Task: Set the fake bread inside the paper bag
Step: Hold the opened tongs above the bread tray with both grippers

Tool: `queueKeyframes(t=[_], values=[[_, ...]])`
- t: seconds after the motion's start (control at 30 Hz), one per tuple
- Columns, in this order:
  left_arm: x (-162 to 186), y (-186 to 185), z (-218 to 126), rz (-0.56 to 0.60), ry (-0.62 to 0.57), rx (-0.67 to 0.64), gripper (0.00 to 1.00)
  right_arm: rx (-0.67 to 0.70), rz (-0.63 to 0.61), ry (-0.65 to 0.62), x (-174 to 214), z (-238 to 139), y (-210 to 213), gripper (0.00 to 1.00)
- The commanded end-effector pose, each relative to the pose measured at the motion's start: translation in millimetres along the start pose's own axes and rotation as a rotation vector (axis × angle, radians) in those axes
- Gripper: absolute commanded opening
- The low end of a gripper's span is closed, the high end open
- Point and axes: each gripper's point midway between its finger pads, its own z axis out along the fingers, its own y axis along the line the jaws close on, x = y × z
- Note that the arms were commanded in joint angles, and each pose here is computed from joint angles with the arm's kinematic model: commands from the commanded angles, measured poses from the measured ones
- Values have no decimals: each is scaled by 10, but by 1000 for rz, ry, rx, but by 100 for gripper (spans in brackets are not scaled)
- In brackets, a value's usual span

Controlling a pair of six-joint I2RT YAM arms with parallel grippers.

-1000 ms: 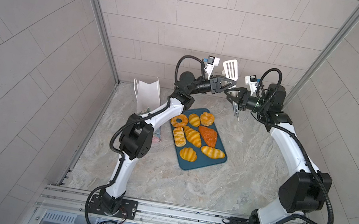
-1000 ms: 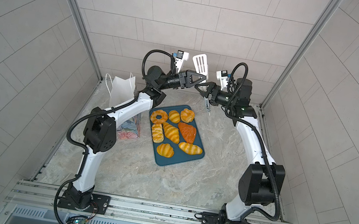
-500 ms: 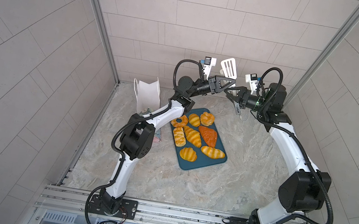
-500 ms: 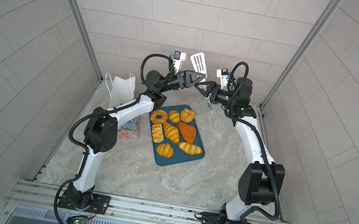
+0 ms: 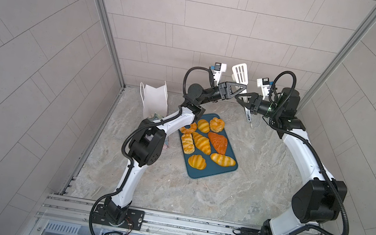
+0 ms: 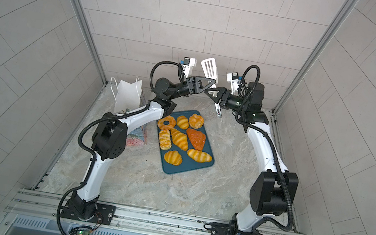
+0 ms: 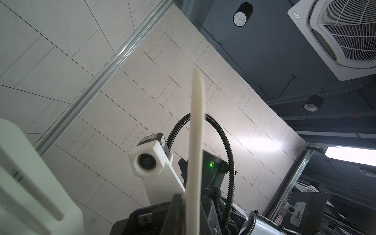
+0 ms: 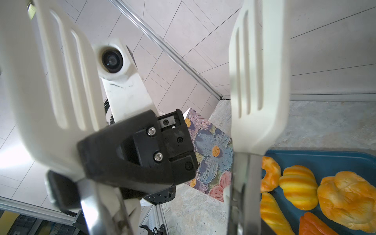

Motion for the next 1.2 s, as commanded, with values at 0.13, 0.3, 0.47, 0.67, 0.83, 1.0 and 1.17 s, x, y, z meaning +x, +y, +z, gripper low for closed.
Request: queueKeyframes(t=[0.13,0.3,0.47,0.67,0.83,1.0,1.17], values=[[407,-417,110,47,139,169,5,44,-7,-54,-116,-160,61,67],[343,-399,92,53,121,157,10,105,3,-25,-38,-213,-81,67],[257,-393,48,61,105,134,30,156,6,-15,-1,-307,-196,65],[198,-276,-130,51,67,76,44,197,-4,-10,28,-410,-252,64],[180,-164,-241,46,54,5,45,219,-6,-18,30,-495,-303,64],[303,198,-308,12,80,-148,45,222,-16,-26,21,-516,-282,64],[370,469,-343,-31,83,-234,45,220,-15,-30,22,-512,-274,64]])
